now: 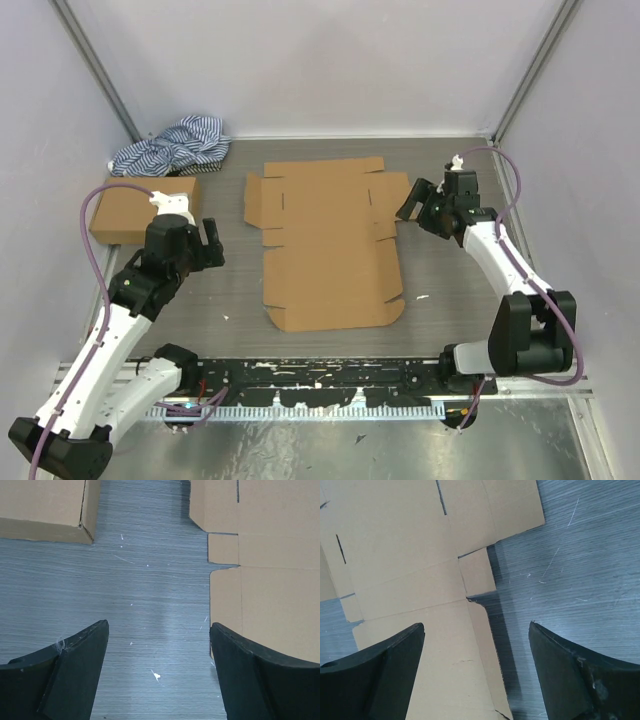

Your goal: Fold the paper box

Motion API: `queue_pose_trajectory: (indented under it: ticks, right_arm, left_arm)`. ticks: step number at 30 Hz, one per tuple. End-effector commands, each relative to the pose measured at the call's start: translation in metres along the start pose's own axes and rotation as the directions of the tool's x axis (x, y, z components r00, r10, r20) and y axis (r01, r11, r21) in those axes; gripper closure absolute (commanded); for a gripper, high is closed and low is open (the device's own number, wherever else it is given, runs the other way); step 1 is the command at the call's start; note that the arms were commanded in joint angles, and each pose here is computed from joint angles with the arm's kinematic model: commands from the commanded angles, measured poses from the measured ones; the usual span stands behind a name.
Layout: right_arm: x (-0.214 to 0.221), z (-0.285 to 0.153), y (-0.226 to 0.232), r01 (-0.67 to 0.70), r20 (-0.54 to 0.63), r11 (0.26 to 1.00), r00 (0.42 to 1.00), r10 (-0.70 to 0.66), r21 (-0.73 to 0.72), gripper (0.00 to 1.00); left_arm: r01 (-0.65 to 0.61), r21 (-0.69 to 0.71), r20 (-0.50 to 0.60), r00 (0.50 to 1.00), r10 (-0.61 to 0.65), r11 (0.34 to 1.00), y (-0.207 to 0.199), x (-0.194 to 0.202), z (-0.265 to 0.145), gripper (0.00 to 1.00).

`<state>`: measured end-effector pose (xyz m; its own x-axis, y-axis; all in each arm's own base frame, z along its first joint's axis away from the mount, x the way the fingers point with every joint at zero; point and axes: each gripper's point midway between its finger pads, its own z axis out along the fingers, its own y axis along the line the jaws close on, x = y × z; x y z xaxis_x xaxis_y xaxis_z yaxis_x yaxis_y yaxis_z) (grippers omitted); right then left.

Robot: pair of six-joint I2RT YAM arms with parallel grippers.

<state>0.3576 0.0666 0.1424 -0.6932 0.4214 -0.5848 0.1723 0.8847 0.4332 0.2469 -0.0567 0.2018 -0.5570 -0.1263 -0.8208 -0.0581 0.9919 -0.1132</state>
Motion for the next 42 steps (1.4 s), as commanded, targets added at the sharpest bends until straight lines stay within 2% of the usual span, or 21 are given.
queue_pose_trajectory:
  ticks: [1, 6, 12, 18, 27, 39, 42]
  right_arm:
    - [-0.023, 0.005, 0.020, 0.001, 0.046, 0.998, 0.999, 0.002, -0.060, 0.09]
    - [-0.024, 0.015, 0.022, 0.004, 0.024, 0.998, 1.000, -0.002, -0.068, 0.08]
    - [-0.023, 0.022, 0.012, 0.029, -0.005, 1.000, 1.000, -0.029, 0.004, 0.09]
    - [-0.012, 0.051, 0.008, 0.057, -0.083, 0.998, 0.995, -0.055, 0.027, 0.12]
    - [-0.001, 0.087, 0.005, 0.077, -0.134, 0.996, 0.988, -0.070, 0.050, 0.14]
    - [0.024, 0.120, 0.012, 0.178, -0.195, 0.980, 0.968, -0.158, 0.089, 0.25]
    - [0.025, 0.118, 0.017, 0.207, -0.188, 0.974, 0.964, -0.188, 0.088, 0.33]
  left_arm:
    - [0.005, -0.016, 0.014, 1.000, -0.004, 1.000, 0.002, -0.003, 0.002, 0.11]
    - [0.004, -0.026, 0.011, 1.000, -0.003, 1.000, 0.004, -0.003, 0.002, 0.11]
    - [0.001, -0.037, 0.008, 1.000, 0.000, 0.999, 0.005, -0.002, 0.003, 0.11]
    - [-0.003, -0.042, -0.003, 1.000, 0.003, 0.999, 0.006, -0.001, 0.005, 0.11]
    - [-0.006, -0.050, -0.010, 1.000, 0.005, 0.999, 0.007, 0.001, 0.006, 0.11]
    - [-0.011, -0.062, -0.020, 1.000, 0.010, 0.998, 0.008, 0.003, 0.008, 0.11]
    - [-0.011, -0.062, -0.019, 1.000, 0.010, 0.998, 0.008, 0.002, 0.008, 0.11]
